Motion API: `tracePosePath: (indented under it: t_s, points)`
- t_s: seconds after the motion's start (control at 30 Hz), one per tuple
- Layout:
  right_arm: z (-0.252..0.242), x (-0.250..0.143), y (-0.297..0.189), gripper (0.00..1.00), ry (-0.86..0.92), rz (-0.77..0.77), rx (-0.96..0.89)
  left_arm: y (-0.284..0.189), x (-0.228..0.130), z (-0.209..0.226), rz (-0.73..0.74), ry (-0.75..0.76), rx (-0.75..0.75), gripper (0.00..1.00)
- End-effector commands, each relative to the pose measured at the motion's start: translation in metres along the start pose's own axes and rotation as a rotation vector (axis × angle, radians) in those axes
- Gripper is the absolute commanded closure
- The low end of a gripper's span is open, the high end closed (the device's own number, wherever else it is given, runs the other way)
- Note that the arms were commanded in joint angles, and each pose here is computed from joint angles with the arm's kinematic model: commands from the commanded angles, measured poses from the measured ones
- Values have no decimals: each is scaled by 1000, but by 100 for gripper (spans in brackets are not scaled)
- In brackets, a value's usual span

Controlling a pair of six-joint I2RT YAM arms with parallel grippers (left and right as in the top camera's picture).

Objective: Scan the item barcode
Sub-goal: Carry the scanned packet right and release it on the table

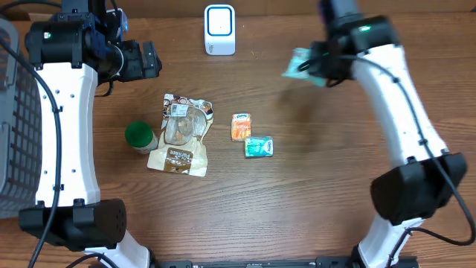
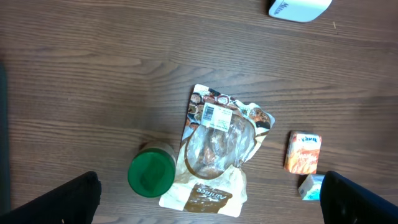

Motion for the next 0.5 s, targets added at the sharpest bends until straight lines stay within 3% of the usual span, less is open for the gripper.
tracePosePath:
  t_s: [0.0, 0.37, 0.47]
  points:
    - [-48, -2, 14, 96, 161, 78, 22, -3, 1, 2, -10, -10, 7, 0]
    - [-154, -67, 105, 96, 448, 255, -111, -3, 1, 2, -10, -9, 7, 0]
    - [-158, -71, 106, 86, 454, 265, -116, -3, 1, 2, -10, -9, 7, 0]
Point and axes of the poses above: each gripper's point midway between its finger pads, its own y axis out along the fingers, its own z axis along the line the jaws close on, x = y × z, the point moved 2 cm from there along -y, back along the fingers
